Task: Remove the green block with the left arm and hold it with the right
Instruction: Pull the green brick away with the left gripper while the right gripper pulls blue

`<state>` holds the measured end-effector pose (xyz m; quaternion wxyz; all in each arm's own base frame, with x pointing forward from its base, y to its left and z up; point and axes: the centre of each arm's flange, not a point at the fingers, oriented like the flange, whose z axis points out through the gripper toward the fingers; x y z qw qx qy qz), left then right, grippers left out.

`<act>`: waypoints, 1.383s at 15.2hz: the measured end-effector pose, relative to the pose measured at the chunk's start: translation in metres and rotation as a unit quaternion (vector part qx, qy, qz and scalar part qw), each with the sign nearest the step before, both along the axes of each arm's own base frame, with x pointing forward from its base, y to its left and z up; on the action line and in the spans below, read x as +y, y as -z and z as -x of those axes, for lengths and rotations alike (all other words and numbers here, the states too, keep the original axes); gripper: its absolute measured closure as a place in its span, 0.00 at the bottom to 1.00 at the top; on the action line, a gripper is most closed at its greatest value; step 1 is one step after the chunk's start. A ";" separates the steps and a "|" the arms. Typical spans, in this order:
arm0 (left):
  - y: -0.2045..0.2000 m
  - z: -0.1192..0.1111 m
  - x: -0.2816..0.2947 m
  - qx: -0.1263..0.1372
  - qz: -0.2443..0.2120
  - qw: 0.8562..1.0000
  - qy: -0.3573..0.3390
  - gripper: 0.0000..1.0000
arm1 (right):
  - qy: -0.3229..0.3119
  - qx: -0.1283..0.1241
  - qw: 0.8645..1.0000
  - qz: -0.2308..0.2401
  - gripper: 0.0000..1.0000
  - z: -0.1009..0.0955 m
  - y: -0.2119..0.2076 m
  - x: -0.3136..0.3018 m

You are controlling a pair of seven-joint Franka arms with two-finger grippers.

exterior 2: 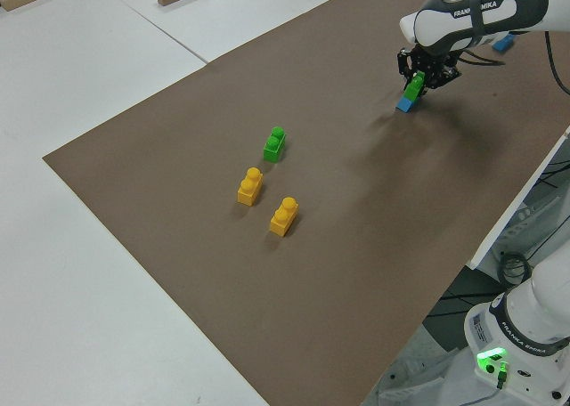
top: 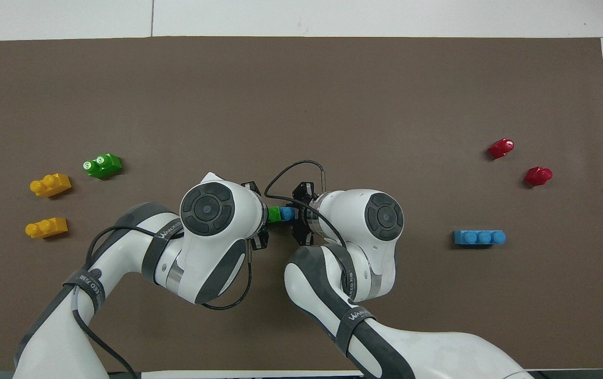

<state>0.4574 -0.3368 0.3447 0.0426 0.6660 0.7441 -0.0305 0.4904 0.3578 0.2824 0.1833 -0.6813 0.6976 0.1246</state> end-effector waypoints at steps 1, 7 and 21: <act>-0.001 -0.001 0.000 -0.001 0.000 1.000 0.000 0.66 | 0.000 -0.002 1.000 0.000 0.65 -0.001 0.000 0.000; -0.033 -0.017 0.003 -0.018 0.012 1.000 -0.010 0.66 | 0.002 -0.010 1.000 0.001 0.65 -0.004 0.000 -0.003; -0.138 -0.041 0.224 0.021 0.007 0.984 0.178 0.66 | -0.034 0.004 0.999 -0.013 0.65 -0.126 -0.105 -0.153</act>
